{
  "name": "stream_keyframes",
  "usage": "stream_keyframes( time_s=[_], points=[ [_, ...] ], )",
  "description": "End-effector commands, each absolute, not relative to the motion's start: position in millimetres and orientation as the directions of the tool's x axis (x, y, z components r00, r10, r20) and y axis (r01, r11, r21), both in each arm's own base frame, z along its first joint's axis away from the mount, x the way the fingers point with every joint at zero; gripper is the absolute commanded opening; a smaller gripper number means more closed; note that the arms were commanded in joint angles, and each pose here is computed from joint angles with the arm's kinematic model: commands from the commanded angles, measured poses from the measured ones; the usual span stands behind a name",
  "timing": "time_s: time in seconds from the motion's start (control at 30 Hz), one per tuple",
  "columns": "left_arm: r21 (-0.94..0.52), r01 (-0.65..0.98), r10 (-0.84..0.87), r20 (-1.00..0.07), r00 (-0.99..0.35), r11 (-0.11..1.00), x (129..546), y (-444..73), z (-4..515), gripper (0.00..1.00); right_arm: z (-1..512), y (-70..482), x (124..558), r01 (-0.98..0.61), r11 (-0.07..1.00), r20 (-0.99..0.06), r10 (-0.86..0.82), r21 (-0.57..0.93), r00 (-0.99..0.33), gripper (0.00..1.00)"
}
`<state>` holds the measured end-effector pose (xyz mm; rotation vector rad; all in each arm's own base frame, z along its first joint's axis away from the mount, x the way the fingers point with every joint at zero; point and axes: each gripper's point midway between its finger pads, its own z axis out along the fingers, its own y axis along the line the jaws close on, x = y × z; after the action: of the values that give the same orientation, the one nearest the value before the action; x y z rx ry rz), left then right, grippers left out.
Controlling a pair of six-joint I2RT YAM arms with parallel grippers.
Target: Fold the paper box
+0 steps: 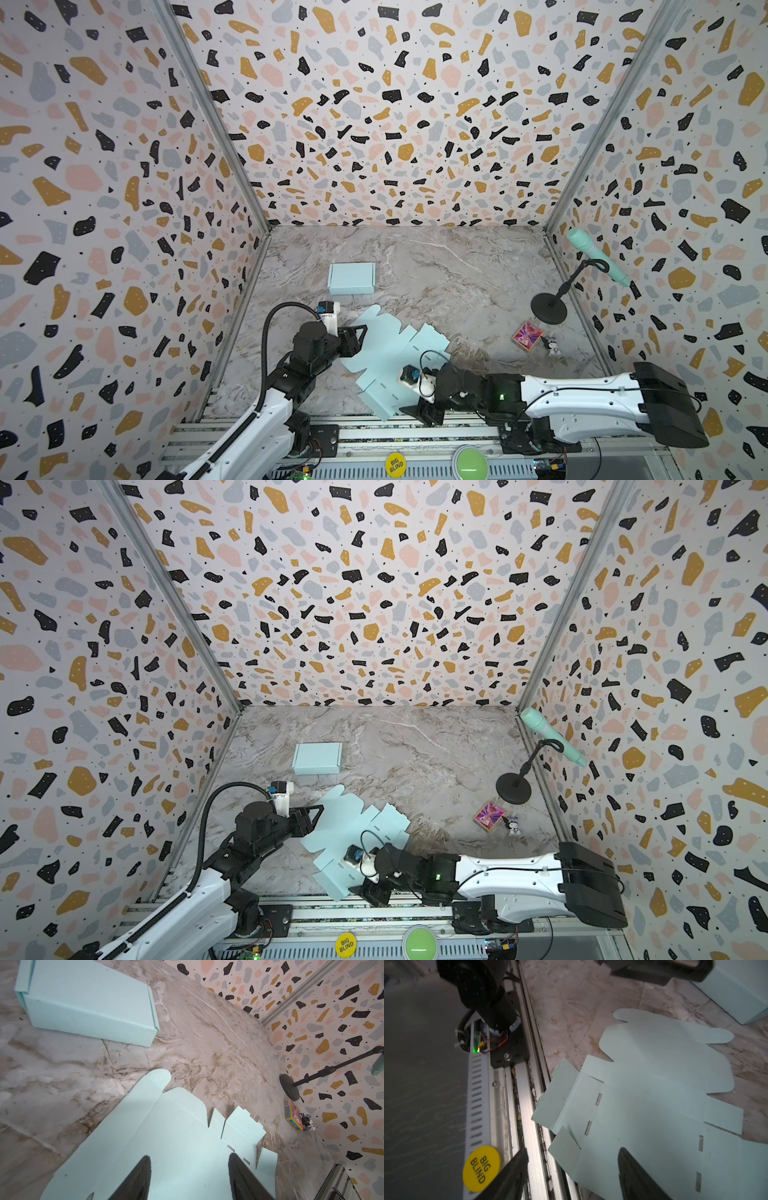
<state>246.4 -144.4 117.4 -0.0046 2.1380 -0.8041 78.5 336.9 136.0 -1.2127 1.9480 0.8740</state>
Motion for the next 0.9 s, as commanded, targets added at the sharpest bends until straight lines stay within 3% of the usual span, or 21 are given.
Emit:
stream_keyframes(
  time_s=[0.0, 0.13, 0.3, 0.5, 0.87],
  points=[
    [-0.543, 0.295, -0.263, -0.726, -0.635, 0.787, 246, -151, 121, 0.61, 142, 323, 85, -0.720, 0.471, -0.691, -0.274, 0.510, -0.669, 0.71],
    [-0.541, 0.309, -0.242, -0.721, -0.650, 0.782, 239, -158, 114, 0.59, 120, 298, 80, -0.508, 0.554, -0.503, -0.178, 0.659, -0.846, 0.70],
    [-0.547, 0.316, -0.236, -0.715, -0.658, 0.776, 233, -166, 105, 0.59, 105, 279, 71, -0.391, 0.572, -0.398, -0.120, 0.721, -0.910, 0.67],
    [-0.542, 0.324, -0.225, -0.717, -0.660, 0.775, 232, -173, 104, 0.58, 80, 268, 74, -0.300, 0.538, -0.325, -0.051, 0.787, -0.944, 0.57],
    [-0.556, 0.348, -0.213, -0.709, -0.672, 0.755, 222, -182, 96, 0.58, 63, 267, 90, -0.271, 0.546, -0.321, -0.004, 0.793, -0.947, 0.56]
  ],
)
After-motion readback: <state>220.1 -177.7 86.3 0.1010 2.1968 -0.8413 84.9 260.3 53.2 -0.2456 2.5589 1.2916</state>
